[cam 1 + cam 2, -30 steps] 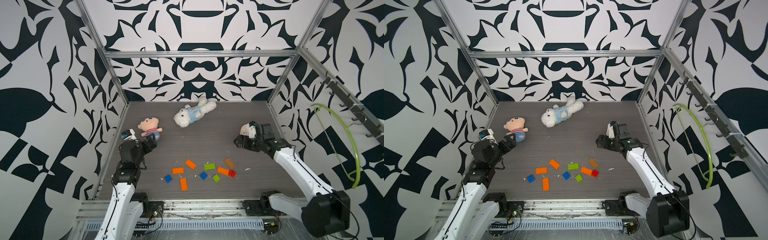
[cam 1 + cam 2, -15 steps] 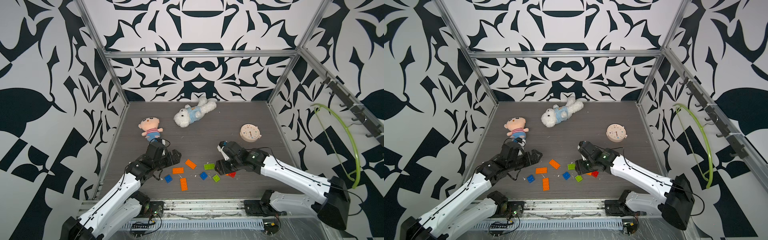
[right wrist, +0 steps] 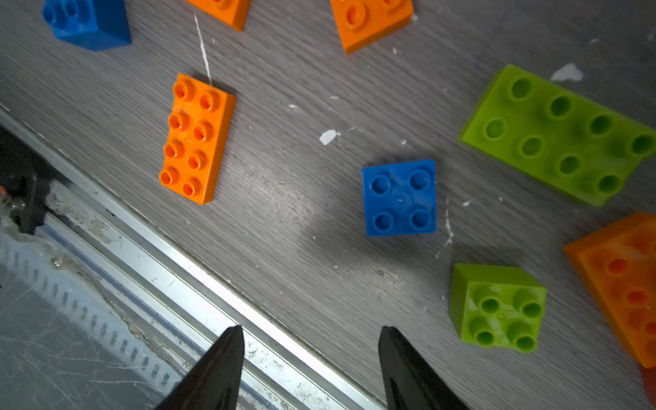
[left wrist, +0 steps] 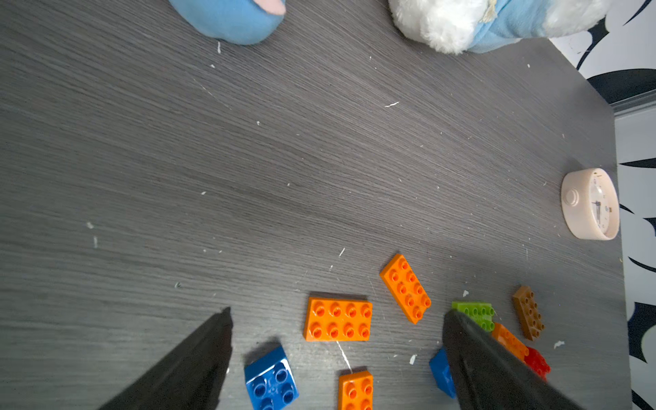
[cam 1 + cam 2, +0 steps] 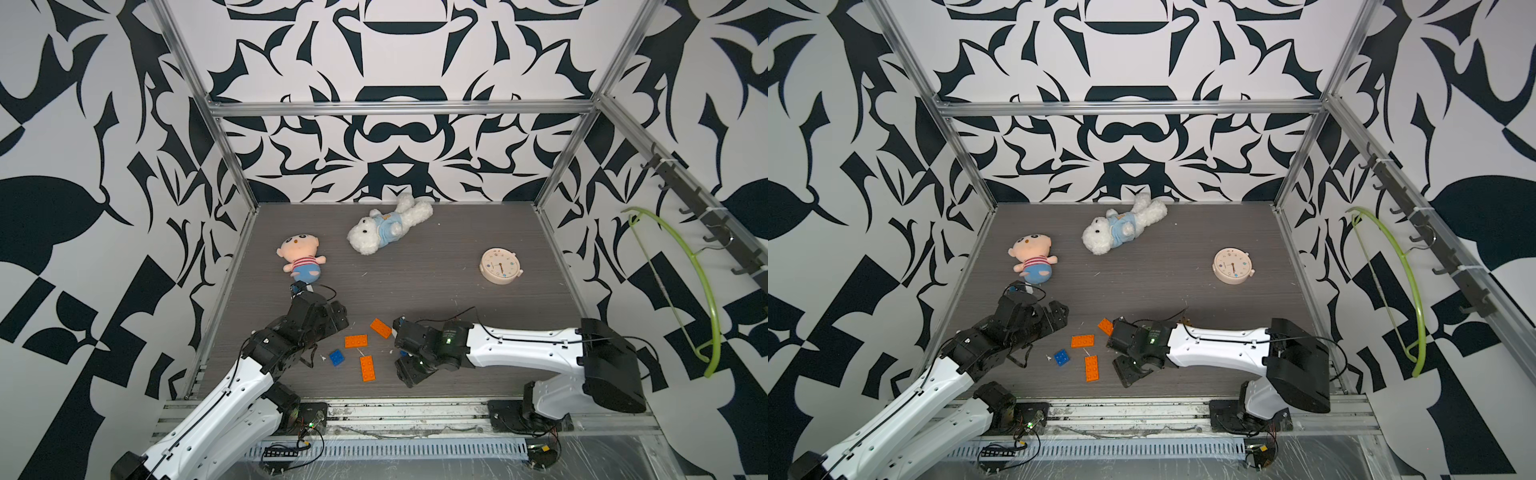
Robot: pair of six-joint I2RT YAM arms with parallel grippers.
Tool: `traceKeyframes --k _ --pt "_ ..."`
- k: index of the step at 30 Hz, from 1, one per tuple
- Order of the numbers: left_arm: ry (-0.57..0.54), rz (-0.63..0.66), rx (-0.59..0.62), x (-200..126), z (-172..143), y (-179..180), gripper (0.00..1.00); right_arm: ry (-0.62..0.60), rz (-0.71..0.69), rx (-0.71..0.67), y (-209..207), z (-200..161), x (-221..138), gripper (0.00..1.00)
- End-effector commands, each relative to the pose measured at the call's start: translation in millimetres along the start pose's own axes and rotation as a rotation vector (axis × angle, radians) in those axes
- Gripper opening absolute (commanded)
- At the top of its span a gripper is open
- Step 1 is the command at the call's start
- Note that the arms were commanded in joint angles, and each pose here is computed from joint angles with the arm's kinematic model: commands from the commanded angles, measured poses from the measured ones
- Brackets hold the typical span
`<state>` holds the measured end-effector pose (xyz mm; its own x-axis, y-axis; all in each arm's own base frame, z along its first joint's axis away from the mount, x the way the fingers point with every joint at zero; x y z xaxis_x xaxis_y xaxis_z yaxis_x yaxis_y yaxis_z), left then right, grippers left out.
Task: Assemble the number 5 with lego
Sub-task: Move the lego brick at the center of the board.
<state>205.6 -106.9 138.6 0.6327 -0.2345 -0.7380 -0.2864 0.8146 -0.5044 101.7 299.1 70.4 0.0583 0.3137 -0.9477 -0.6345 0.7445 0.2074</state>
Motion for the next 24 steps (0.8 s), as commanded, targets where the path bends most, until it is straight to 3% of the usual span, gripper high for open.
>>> traceKeyframes --k 1,8,12,17,24 --pt "0.004 -0.006 0.029 -5 2 -5 0.99 -0.034 -0.014 0.001 0 11 -1 0.71" --pt "0.15 -0.055 0.071 3 -18 -20 0.99 -0.003 -0.012 -0.014 0 7 17 0.77" --pt "0.218 -0.052 0.069 8 -30 -21 0.99 -0.044 -0.037 0.0 -5 14 13 0.78" --pt "0.241 -0.057 0.072 13 -34 -25 0.99 0.025 -0.129 0.052 -39 5 23 0.79" --pt "0.28 -0.064 0.095 16 -41 -34 0.99 0.023 -0.175 0.132 -78 1 15 0.79"
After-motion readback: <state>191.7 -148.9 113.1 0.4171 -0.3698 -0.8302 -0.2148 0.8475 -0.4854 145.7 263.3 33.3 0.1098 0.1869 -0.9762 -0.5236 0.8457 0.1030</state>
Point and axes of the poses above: each gripper's point midway between its finger pads, its own x axis out along the fingers, its own y axis along the line the jaws close on, z = x × y, the point moved 1 cm from there along -x, back along the fingers, and after that the axes turned 9 degrees about -x, right-handed, at the moved point
